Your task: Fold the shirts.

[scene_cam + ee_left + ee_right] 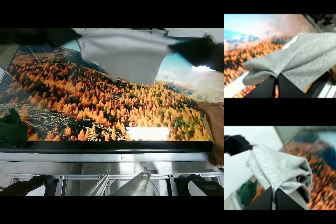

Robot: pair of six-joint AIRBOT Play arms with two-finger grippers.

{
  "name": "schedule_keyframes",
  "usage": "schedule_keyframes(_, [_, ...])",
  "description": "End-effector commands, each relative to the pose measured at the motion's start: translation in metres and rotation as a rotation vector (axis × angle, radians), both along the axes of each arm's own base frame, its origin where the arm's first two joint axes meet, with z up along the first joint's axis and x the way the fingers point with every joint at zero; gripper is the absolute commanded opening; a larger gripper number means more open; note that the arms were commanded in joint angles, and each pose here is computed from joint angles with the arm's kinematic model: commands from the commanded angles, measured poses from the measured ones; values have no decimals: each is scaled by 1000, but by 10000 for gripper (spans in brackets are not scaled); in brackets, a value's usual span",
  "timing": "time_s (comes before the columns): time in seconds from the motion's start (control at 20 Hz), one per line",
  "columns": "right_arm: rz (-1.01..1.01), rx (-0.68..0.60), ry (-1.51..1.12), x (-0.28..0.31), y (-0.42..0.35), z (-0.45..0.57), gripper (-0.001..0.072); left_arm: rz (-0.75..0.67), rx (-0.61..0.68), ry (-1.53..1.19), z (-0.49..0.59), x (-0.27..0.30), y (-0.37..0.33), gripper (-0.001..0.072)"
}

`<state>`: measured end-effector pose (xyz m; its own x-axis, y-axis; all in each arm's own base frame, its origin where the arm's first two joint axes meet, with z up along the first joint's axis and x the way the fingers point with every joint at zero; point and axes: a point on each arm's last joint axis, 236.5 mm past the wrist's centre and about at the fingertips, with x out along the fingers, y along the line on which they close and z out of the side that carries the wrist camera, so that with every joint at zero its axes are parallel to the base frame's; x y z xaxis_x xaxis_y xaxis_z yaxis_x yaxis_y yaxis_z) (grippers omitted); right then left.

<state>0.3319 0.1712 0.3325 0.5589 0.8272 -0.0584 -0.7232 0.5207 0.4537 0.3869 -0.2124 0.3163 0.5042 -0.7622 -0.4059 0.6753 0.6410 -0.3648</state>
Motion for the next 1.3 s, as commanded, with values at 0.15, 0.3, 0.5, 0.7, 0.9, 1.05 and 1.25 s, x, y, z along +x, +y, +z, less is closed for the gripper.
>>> schedule_keyframes(0.15, [27, -15, -9, -18, 5, 9, 17, -19, 74, 126, -27, -32, 13, 15])
schedule_keyframes(0.3, [196, -9, 216, -16, 36, -51, 17, -56, 82, 286, -95, -37, -9, 17])
schedule_keyframes(0.5, [283, -85, 609, -12, 64, -173, 344, -131, 140, 556, -198, -59, -32, 106])
schedule_keyframes(0.7, [234, -281, 821, -5, 43, -267, 380, -131, 169, 734, -257, -63, -23, 717])
schedule_keyframes(0.9, [188, -430, 973, -11, 19, -331, 524, -102, 163, 863, -289, -55, 1, 716])
schedule_keyframes(1.05, [178, -470, 1086, -31, 9, -374, 515, -123, 172, 987, -321, -61, 7, 716])
schedule_keyframes(1.25, [113, -489, 1185, -62, -2, -425, 470, -188, 212, 1124, -367, -78, -10, 715])
